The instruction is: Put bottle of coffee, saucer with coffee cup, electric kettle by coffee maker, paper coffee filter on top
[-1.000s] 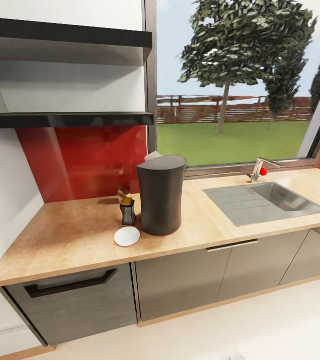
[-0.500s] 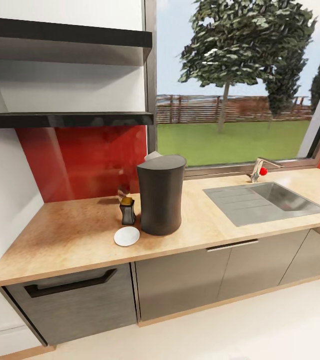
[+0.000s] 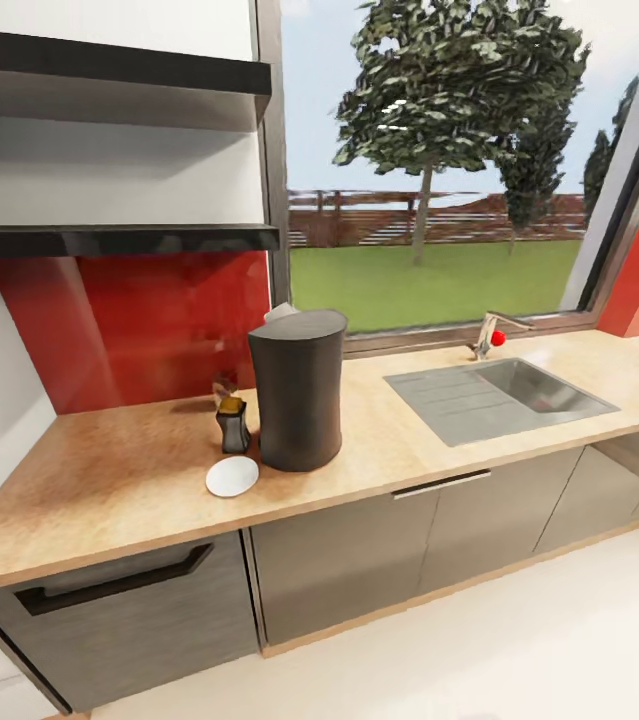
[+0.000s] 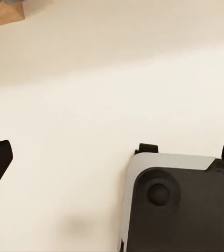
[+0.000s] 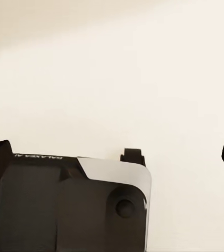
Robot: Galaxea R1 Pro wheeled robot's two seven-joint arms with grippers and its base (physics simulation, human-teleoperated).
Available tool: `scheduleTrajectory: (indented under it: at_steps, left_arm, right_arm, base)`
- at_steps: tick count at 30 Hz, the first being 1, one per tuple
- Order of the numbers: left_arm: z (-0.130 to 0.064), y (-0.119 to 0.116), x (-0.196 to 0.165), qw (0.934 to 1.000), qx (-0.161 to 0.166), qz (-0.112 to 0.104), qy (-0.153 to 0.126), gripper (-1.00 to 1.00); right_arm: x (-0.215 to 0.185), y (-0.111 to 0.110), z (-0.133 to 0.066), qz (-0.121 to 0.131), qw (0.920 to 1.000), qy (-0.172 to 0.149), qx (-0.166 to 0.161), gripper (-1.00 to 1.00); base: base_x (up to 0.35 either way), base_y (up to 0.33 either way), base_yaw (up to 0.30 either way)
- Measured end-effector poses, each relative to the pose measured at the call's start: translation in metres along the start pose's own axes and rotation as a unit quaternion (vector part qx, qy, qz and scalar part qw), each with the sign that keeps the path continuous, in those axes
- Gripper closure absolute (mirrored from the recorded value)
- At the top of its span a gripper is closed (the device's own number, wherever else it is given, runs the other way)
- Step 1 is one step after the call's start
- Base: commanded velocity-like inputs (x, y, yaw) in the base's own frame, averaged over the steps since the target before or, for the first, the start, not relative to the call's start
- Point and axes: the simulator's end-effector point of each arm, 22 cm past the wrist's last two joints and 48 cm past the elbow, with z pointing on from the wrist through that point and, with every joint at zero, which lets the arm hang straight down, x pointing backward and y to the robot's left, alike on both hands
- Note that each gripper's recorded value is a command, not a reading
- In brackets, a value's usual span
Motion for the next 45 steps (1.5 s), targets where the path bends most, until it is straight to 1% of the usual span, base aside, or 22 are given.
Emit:
scheduleTrajectory:
  at_steps: [12, 15, 18, 21, 25, 30, 45]
  left_arm:
    - [0.0, 0.002, 0.0, 1.0, -0.002, -0.003, 0.0, -1.0]
    - [0.0, 0.008, 0.0, 0.9997, -0.011, -0.022, 0.001, -1.0]
    - [0.0, 0.016, 0.002, 0.9984, -0.024, -0.051, 0.003, -1.0]
    - [0.0, 0.018, 0.003, 0.9979, -0.027, -0.059, 0.005, -1.0]
    - [0.0, 0.016, 0.004, 0.9978, -0.027, -0.06, 0.006, -1.0]
    - [0.0, 0.015, 0.005, 0.998, -0.025, -0.058, 0.008, -1.0]
    - [0.0, 0.015, 0.008, 0.998, -0.026, -0.056, 0.011, -1.0]
  right_arm:
    - [0.0, 0.0, 0.0, 0.0, 1.0, 0.0, 0.0, -1.0]
    - [0.0, 0.0, 0.0, 0.0, 1.0, 0.0, 0.001, -1.0]
    - [0.0, -0.001, 0.0, 0.0, 1.0, 0.0, 0.001, -1.0]
    - [0.001, -0.001, 0.0, 0.0, 1.0, 0.001, 0.001, -1.0]
    - [0.001, -0.001, 0.001, 0.002, 1.0, 0.001, 0.001, -1.0]
    - [0.002, 0.0, 0.001, 0.01, 1.0, 0.001, 0.0, -1.0]
    - [0.004, -0.001, 0.002, 0.012, 0.9999, 0.004, 0.001, -1.0]
  base:
    - [0.0, 0.0, -0.275]
    - [0.0, 0.0, -0.277]
    - [0.0, 0.0, -0.277]
    - [0.0, 0.0, -0.276]
    - [0.0, 0.0, -0.276]
    - [0.0, 0.0, -0.276]
    - [0.0, 0.0, -0.276]
